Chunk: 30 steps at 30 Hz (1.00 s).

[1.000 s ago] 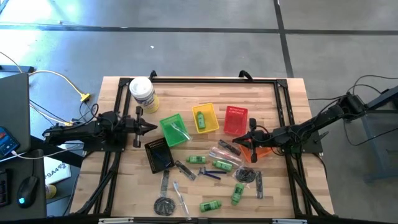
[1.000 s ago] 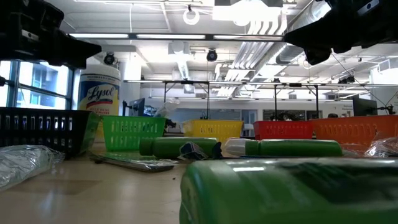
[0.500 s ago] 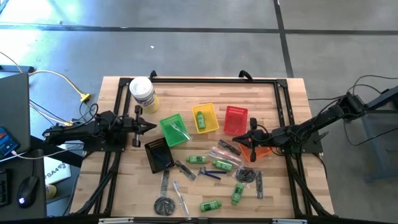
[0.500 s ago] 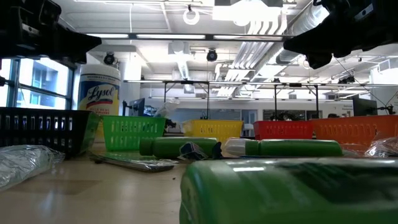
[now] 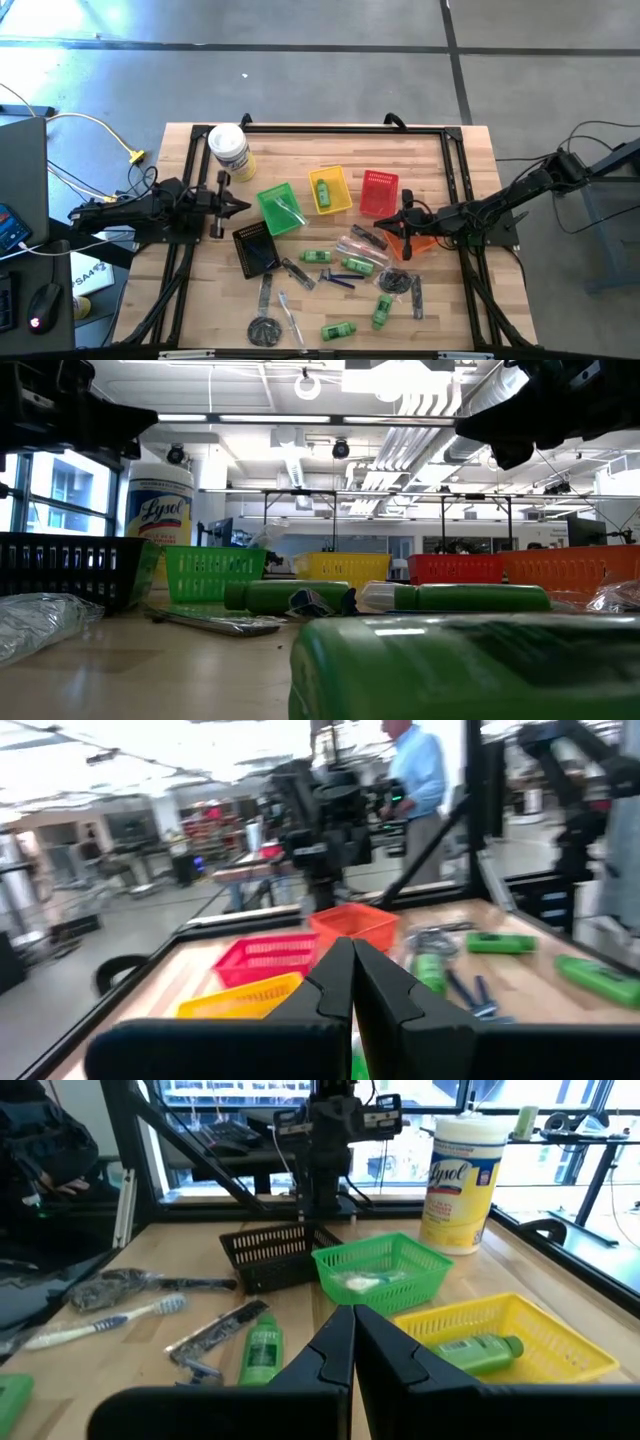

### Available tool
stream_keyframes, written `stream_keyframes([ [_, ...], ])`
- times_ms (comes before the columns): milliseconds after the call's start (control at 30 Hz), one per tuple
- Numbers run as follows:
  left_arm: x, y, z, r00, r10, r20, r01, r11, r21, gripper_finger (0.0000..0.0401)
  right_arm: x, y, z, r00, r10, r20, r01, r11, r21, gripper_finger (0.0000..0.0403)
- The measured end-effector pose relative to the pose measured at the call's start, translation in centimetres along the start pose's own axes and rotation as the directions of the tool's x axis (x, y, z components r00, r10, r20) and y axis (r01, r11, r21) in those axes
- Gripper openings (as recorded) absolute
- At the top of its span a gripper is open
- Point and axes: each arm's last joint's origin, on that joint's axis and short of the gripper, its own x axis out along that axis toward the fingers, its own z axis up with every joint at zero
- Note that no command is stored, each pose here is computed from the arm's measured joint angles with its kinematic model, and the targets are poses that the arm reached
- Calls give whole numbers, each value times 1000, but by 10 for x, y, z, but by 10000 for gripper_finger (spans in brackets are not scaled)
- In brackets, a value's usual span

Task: Pick & Place Travel size toiletries
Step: Put the black comb into the red bin

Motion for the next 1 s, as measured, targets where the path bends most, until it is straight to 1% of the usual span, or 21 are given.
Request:
stream_keyframes([
  [100, 0, 0, 4, 999, -28, 44, 27, 1000, 15, 0, 0, 0, 1, 1000, 1, 7, -1, 1000, 4, 2],
  [200, 0, -1, 8, 996, -39, 82, 39, 999, -5, 0, 0, 0, 1, 1000, 1, 11, -1, 1000, 5, 2],
  [367, 0, 0, 8, 996, -35, 88, 38, 999, -30, 0, 0, 0, 1, 1000, 1, 12, -2, 1000, 28, 2],
  [533, 0, 0, 7, 997, -34, 76, 35, 999, -13, 0, 0, 0, 1, 1000, 1, 9, -1, 1000, 26, 2],
  [600, 0, 0, 5, 998, -9, 55, 10, 1000, -13, 0, 0, 0, 0, 1000, 0, -4, 0, 1000, 20, 2],
  [667, 0, 2, 4, 998, 45, 34, -44, 999, -27, 0, 0, 1, -2, 1000, 2, -14, -2, 1000, 19, 2],
  [800, -1, 4, 2, 990, 124, -61, -127, 990, -55, 0, -1, 3, -3, 1000, -6, -24, 6, 1000, 12, 2],
  [1000, -2, 4, 4, 988, 134, -74, -139, 988, -73, 0, -2, 3, -4, 999, -9, -38, 10, 1000, 7, 2],
])
